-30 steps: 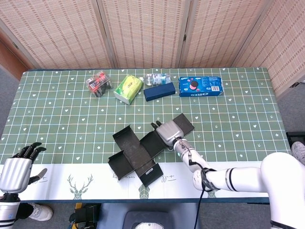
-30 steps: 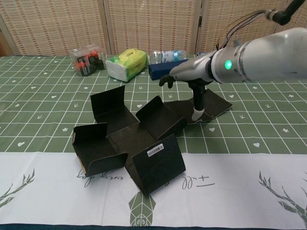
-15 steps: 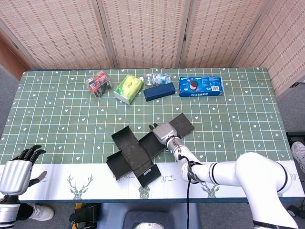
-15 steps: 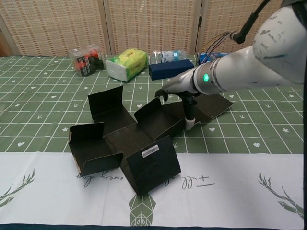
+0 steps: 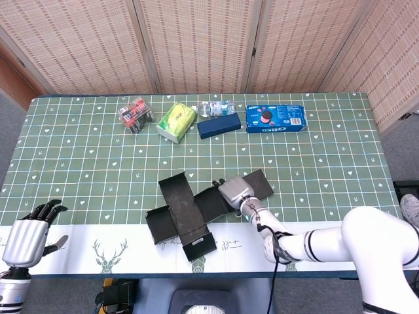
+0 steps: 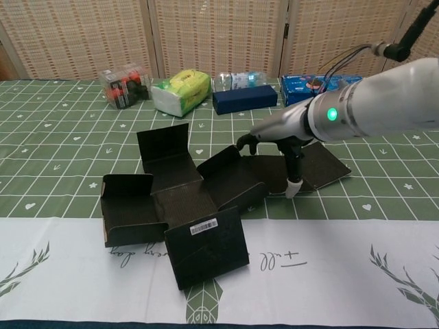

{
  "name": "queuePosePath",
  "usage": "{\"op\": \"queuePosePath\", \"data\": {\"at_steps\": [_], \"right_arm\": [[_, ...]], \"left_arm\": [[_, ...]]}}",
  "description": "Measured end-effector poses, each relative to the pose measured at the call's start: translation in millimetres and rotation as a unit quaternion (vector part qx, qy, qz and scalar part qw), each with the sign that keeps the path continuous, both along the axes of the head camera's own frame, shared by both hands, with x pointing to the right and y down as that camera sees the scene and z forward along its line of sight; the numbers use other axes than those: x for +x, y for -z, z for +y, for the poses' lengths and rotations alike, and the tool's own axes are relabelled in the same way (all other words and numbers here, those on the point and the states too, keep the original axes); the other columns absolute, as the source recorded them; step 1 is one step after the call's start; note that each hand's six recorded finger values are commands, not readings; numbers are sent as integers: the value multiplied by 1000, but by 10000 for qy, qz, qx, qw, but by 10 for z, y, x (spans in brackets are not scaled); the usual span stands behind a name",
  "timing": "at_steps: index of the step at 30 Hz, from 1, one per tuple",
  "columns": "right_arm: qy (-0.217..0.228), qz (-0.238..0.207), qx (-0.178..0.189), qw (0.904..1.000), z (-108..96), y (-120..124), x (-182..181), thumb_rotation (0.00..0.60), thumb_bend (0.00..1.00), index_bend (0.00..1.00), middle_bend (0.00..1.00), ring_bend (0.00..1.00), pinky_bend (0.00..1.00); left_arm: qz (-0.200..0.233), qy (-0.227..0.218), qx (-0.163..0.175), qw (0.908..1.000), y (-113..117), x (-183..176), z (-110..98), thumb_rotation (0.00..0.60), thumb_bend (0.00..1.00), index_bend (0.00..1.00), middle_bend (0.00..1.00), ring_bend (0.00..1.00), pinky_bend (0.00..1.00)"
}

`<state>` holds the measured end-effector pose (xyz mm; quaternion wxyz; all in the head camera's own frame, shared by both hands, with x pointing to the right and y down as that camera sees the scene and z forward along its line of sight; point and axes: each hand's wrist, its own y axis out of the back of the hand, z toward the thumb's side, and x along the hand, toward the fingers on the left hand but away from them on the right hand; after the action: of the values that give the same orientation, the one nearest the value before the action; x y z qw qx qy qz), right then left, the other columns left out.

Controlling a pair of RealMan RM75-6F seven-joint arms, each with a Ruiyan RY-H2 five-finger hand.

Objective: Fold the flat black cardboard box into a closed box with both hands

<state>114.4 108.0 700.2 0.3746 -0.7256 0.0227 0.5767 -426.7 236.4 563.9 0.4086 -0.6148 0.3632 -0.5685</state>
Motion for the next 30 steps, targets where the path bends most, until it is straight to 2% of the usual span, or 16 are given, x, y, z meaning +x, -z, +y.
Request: {"op": "queuePosePath", "data": {"at_steps": [5, 22, 30], "right_arm": [[-165, 46, 272, 9995, -15, -15, 143, 600, 101, 0, 74, 758, 906], [-7, 356, 340, 9988, 182, -206, 101, 600, 99, 0, 55, 757, 910], [-31, 436, 478, 9979, 147, -243, 103, 600, 99, 0, 55, 757, 911]], "left_arm": [[45, -40, -9, 10000, -8, 31, 1, 600, 111, 315, 249, 285, 588], [101, 22, -76, 9999, -4, -10, 43, 600, 111, 315, 249, 286, 588], [101, 64, -75, 9999, 2, -44, 59, 600, 111, 315, 249, 286, 588]]}}
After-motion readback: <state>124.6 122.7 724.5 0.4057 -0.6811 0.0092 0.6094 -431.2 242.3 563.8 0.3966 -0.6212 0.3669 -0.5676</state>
